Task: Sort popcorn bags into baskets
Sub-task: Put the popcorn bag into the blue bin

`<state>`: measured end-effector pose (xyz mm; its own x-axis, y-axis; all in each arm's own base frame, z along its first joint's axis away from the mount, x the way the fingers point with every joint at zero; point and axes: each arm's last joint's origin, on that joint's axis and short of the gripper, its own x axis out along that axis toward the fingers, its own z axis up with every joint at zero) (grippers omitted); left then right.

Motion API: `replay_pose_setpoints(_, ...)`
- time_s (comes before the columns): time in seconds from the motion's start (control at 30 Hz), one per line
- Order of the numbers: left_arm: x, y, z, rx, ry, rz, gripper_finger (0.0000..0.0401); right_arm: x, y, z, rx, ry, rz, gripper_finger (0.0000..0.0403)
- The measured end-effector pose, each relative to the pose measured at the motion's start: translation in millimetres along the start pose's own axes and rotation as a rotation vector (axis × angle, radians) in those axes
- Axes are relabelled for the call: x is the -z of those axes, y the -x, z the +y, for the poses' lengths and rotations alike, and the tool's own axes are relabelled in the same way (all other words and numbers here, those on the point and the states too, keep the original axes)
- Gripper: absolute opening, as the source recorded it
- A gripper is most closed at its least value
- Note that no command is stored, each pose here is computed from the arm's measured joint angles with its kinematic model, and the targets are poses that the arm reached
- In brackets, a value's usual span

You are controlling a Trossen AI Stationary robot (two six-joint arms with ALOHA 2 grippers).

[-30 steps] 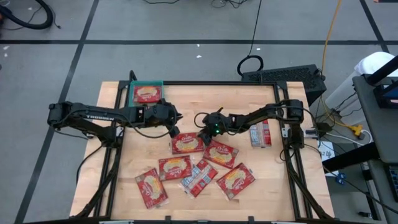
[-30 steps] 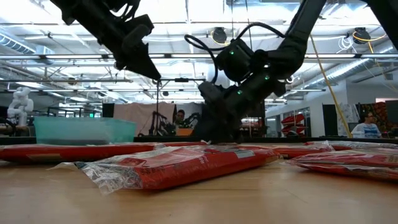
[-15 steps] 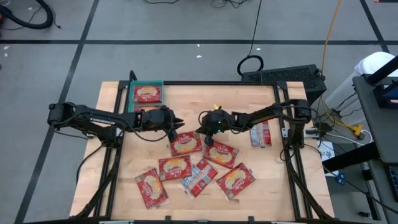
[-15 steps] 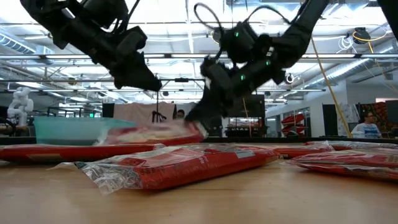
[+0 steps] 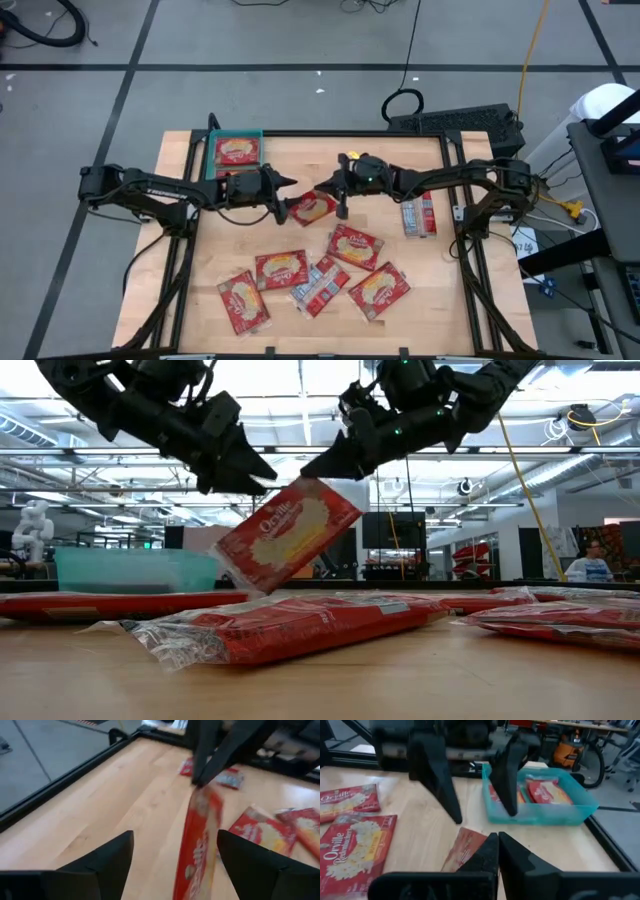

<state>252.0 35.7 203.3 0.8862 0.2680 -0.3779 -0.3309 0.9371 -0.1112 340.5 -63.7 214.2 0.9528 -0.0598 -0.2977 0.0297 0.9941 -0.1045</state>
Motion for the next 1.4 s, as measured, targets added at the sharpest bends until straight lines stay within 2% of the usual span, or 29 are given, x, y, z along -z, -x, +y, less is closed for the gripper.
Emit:
replay_pose_setpoints(0.13, 8, -12, -1, 0.032, -0.033, 0.026, 0.0272, -4, 0, -1, 0.006, 0.01, -0.035, 0.0)
replay_pose_setpoints(0.23, 15, -23, -4, 0.104, -0.062, 0.028, 0.0247, -4, 0, -1, 0.007, 0.028, -0.042, 0.0)
replay_pose_setpoints(0.33, 18, -33, -5, 0.13, -0.08, -0.006, 0.0213, -4, 0, -1, 0.006, 0.031, -0.043, 0.0)
replay_pose_setpoints(0.4, 18, -37, -5, 0.131, -0.093, -0.039, 0.0181, -5, 0, -1, 0.004, 0.044, -0.047, 0.0)
replay_pose_setpoints(0.5, 16, -39, -2, 0.125, -0.108, -0.074, 0.0111, -6, 0, -1, 0.006, 0.051, -0.058, 0.0)
replay_pose_setpoints(0.6, 12, -38, 4, 0.107, -0.104, -0.083, 0.003, -10, 3, -1, 0.023, -0.002, -0.073, 0.0005)
replay_pose_setpoints(0.63, 10, -36, 7, 0.096, -0.095, -0.085, 0.002, -12, 5, -2, 0.04, -0.01, -0.083, 0.0012)
replay_pose_setpoints(0.8, -5, -22, 17, 0.06, -0.065, -0.124, 0.0023, -24, 19, -5, 0.13, -0.03, -0.078, 0.0069)
replay_pose_setpoints(0.9, -15, -10, 19, 0.057, -0.082, -0.165, 0.0016, -26, 28, -4, 0.142, -0.071, -0.066, 0.0113)
replay_pose_setpoints(1.07, -22, 7, 20, 0.046, -0.084, -0.231, 0.0015, -5, 32, 0, 0.136, -0.162, -0.054, 0.0176)
replay_pose_setpoints(1.13, -21, 13, 21, 0.028, -0.076, -0.256, 0.0015, 5, 33, 3, 0.128, -0.201, -0.066, 0.0192)
replay_pose_setpoints(1.27, -24, 23, 22, 0.032, -0.053, -0.397, 0.0016, 23, 36, 7, 0.126, -0.263, -0.074, 0.021)
replay_pose_setpoints(1.4, -26, 31, 21, 0.072, -0.038, -0.552, 0.0016, 23, 40, 7, 0.122, -0.299, -0.136, 0.0215)
